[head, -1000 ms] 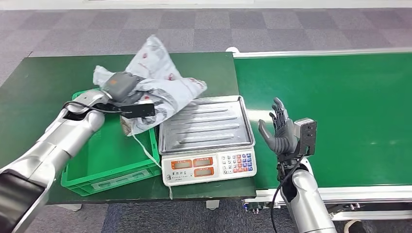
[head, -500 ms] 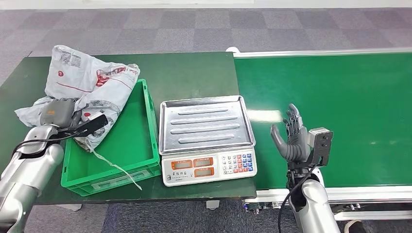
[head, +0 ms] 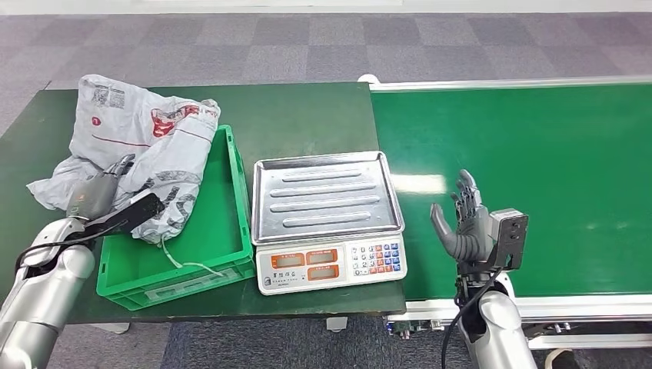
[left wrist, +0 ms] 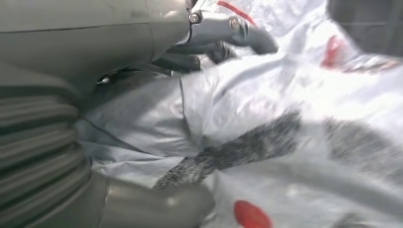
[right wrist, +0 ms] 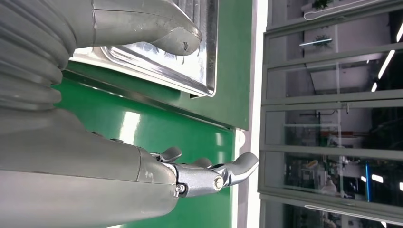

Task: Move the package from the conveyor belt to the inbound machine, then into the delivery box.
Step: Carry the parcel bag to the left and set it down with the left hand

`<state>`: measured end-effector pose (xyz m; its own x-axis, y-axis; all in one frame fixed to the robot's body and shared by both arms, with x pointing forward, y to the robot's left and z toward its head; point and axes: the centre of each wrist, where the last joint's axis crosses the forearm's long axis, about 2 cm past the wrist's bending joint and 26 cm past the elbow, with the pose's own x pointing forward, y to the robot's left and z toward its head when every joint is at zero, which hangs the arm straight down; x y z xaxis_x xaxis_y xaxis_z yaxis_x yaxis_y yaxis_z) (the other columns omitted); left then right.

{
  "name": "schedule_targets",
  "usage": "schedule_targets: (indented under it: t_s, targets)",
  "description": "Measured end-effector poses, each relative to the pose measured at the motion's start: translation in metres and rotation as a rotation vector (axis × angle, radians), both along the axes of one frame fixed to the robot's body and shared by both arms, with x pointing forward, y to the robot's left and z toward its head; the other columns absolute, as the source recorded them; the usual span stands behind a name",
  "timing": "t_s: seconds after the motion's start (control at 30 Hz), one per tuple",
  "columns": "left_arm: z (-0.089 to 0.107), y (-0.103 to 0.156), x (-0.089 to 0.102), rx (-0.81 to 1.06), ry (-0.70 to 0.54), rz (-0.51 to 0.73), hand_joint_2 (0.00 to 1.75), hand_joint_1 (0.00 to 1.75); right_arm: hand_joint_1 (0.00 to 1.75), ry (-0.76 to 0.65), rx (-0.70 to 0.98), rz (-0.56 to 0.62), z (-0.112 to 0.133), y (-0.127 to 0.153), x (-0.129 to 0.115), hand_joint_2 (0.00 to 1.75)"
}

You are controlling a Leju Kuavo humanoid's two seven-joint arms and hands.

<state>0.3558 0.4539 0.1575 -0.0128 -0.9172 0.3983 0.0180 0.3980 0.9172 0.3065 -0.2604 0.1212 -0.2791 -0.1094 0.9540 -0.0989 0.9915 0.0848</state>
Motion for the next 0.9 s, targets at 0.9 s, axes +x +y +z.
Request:
schedule_targets:
  t_s: [0.9]
  targets:
    - [0.059, -0.246, 0.053, -1.174, -0.07, -0.791, 1.75, 0.0, 0.0, -0.041, 0.069, 0.121, 0.026, 0.044, 0.052, 1.75]
